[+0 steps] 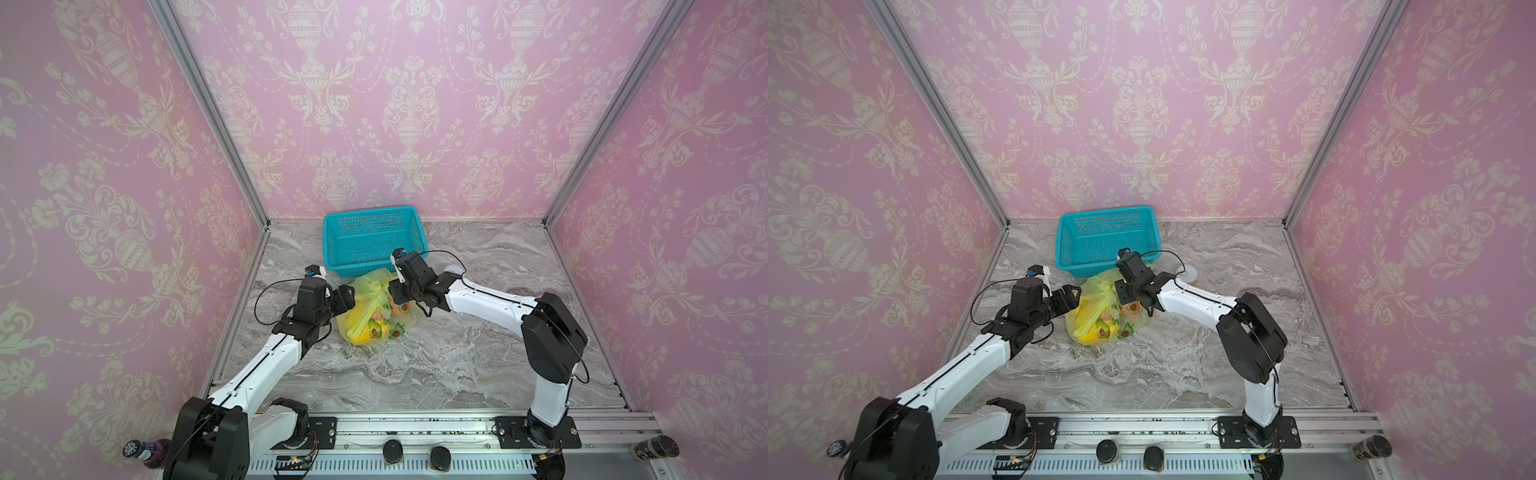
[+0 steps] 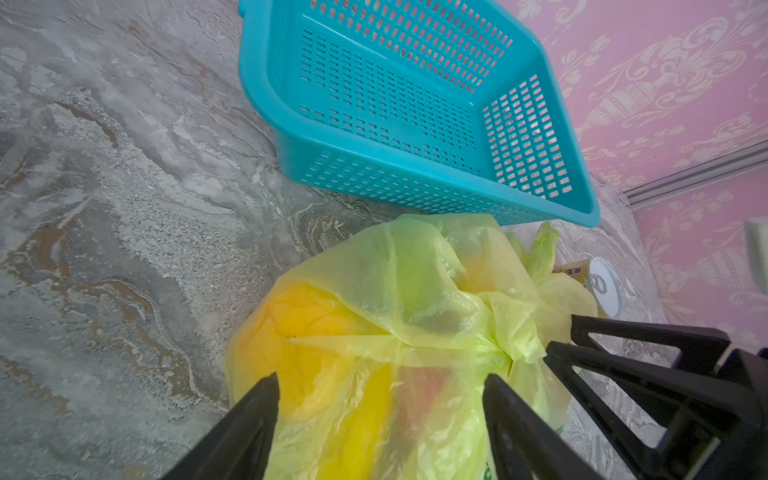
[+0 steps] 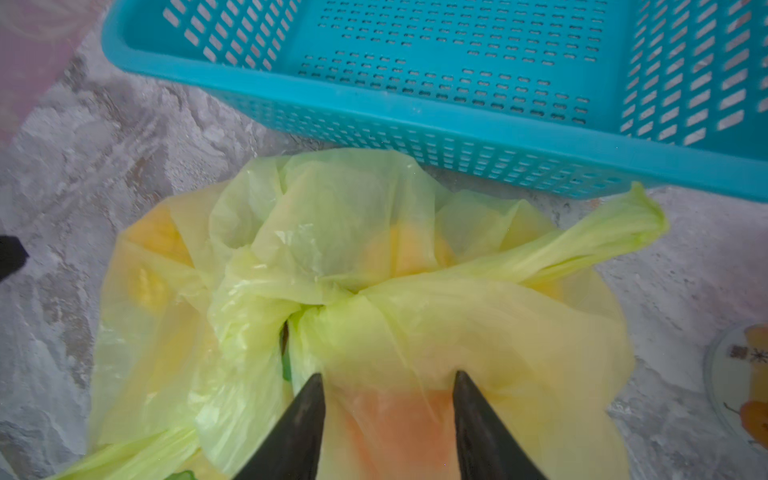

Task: Untie the knot of the plastic bag and take out the fruit

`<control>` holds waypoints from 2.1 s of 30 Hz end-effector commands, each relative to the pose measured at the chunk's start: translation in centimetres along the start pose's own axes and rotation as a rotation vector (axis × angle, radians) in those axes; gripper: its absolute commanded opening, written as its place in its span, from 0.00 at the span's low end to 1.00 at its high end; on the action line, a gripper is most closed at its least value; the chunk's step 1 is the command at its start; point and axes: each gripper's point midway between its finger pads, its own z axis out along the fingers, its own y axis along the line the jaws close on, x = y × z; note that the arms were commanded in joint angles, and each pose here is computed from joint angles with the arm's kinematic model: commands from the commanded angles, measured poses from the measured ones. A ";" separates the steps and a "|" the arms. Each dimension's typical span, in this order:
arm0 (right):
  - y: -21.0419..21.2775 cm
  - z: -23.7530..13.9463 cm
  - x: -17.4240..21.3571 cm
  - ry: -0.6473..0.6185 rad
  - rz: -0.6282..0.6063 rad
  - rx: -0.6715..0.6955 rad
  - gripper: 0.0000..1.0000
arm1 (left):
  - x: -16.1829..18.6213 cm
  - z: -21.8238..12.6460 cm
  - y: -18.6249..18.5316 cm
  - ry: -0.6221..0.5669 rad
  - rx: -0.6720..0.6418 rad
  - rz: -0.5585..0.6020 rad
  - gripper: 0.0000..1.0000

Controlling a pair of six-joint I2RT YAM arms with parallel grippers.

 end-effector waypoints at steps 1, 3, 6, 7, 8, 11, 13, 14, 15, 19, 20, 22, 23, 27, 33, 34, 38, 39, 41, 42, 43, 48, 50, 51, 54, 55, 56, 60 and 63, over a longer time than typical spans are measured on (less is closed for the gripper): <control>-1.0 -0.2 -0.2 0.002 0.007 0.072 0.27 | -0.5 0.4 -2.3 -0.006 0.047 0.076 0.79; -1.5 -0.5 -0.1 -0.010 0.018 0.093 0.16 | 0.0 0.8 -3.0 0.015 0.054 0.104 0.79; -2.0 -1.1 -0.1 -0.043 0.030 0.104 0.00 | 0.9 1.7 -4.2 0.061 0.087 0.120 0.79; -2.1 -1.4 0.0 -0.057 0.039 0.105 0.00 | 1.2 2.0 -4.4 0.075 0.093 0.125 0.79; -2.1 -1.7 -0.1 -0.072 0.047 0.098 0.00 | 1.5 2.2 -4.8 0.088 0.100 0.135 0.78; -1.9 -2.3 0.2 -0.091 0.063 0.062 0.00 | 2.1 2.7 -5.7 0.118 0.123 0.163 0.78; -1.8 -2.6 0.6 -0.089 0.071 0.056 0.00 | 2.3 2.9 -6.1 0.132 0.134 0.172 0.79; -1.9 -2.8 0.8 -0.089 0.076 0.055 0.00 | 2.4 3.1 -6.1 0.136 0.133 0.172 0.80; -1.9 -3.1 1.0 -0.090 0.076 0.052 0.00 | 2.5 3.2 -6.1 0.141 0.135 0.172 0.80; -1.8 -4.3 2.5 -0.124 0.069 0.033 0.00 | 3.5 3.7 -6.3 0.182 0.156 0.163 0.81; -1.7 -4.6 2.7 -0.134 0.071 0.026 0.00 | 3.6 3.8 -6.1 0.187 0.150 0.164 0.81; -1.6 -5.1 3.0 -0.148 0.073 0.015 0.00 | 3.7 3.9 -6.0 0.188 0.141 0.166 0.81; -1.6 -5.3 3.2 -0.153 0.073 0.013 0.00 | 3.8 3.9 -6.0 0.192 0.142 0.166 0.81; -1.5 -5.3 3.4 -0.143 0.074 0.016 0.00 | 3.4 4.5 -7.0 0.200 0.174 0.160 0.81; -1.4 -4.5 3.4 -0.127 0.058 0.030 0.43 | 4.6 6.0 -6.8 0.259 0.168 0.151 0.70; -1.4 -4.3 3.4 -0.122 0.055 0.035 0.57 | 4.6 6.2 -6.7 0.264 0.164 0.152 0.63; -1.4 -3.4 3.6 -0.081 0.033 0.064 0.76 | 4.8 6.5 -6.4 0.276 0.148 0.156 0.15; -1.5 -3.2 3.6 -0.071 0.028 0.072 0.77 | 4.9 6.6 -6.2 0.281 0.135 0.156 0.04; -1.4 -3.0 3.7 -0.067 0.019 0.080 0.78 | 5.0 6.7 -6.4 0.294 0.143 0.166 0.00; -1.5 -2.9 3.5 -0.071 0.017 0.085 0.78 | 5.0 6.8 -6.5 0.300 0.144 0.170 0.00; -1.6 -2.8 3.6 -0.069 0.015 0.092 0.76 | 5.0 6.7 -6.6 0.299 0.148 0.171 0.00; -1.8 -2.7 3.7 -0.060 0.008 0.107 0.39 | 4.4 6.0 -6.8 0.264 0.155 0.176 0.00; -1.9 -2.9 3.7 -0.067 0.007 0.116 0.15 | 4.0 5.5 -6.8 0.247 0.155 0.183 0.00; -2.0 -3.1 3.7 -0.074 0.009 0.120 0.06 | 3.8 5.2 -6.8 0.240 0.153 0.186 0.00; -2.1 -3.5 3.5 -0.096 0.017 0.119 0.00 | 3.4 4.6 -6.8 0.215 0.147 0.189 0.00; -2.2 -3.7 3.4 -0.102 0.022 0.118 0.00 | 3.2 4.4 -6.7 0.207 0.144 0.189 0.00; -2.1 -3.8 3.4 -0.108 0.024 0.115 0.00 | 3.1 4.3 -6.8 0.201 0.145 0.190 0.00; -2.4 -4.6 3.6 -0.142 0.046 0.112 0.00 | 2.7 3.8 -6.5 0.172 0.129 0.188 0.00; -2.7 -5.3 3.8 -0.170 0.063 0.106 0.00 | 2.7 3.7 -6.5 0.179 0.129 0.187 0.02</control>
